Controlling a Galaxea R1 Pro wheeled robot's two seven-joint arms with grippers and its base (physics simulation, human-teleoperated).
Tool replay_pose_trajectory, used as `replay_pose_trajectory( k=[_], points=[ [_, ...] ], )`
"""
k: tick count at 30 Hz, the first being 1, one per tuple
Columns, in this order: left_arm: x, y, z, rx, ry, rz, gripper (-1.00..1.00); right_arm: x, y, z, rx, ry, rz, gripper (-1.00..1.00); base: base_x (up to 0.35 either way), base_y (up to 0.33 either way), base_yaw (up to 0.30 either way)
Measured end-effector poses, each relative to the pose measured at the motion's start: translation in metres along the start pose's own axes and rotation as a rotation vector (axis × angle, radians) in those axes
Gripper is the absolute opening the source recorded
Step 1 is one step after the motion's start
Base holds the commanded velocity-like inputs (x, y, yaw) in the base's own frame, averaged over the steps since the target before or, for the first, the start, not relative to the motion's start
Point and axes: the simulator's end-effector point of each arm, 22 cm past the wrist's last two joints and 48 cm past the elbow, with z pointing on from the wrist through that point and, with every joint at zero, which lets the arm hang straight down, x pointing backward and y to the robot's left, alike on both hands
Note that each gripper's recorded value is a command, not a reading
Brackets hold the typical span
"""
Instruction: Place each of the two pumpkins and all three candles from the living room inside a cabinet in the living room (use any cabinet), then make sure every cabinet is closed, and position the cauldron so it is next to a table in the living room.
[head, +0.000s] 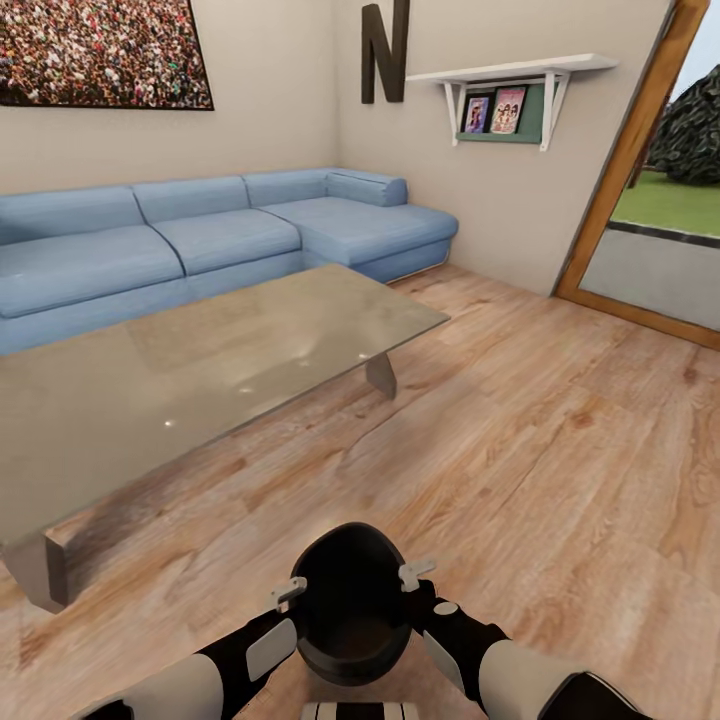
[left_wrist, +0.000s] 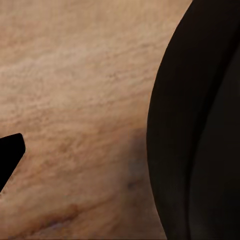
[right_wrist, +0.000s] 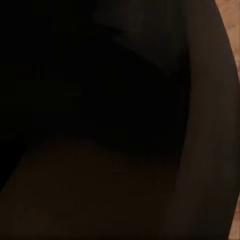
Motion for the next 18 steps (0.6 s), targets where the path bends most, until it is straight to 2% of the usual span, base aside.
replay_pose_trajectory(
  k=[18],
  points=[
    [0.0004,-0.0008,-0.0002,0.001,0.001,0.000,1.00,0.0003,0.0004,0.0000,-0.002,0.001,-0.002,1.00,0.090,0.273,0.000]
  ],
)
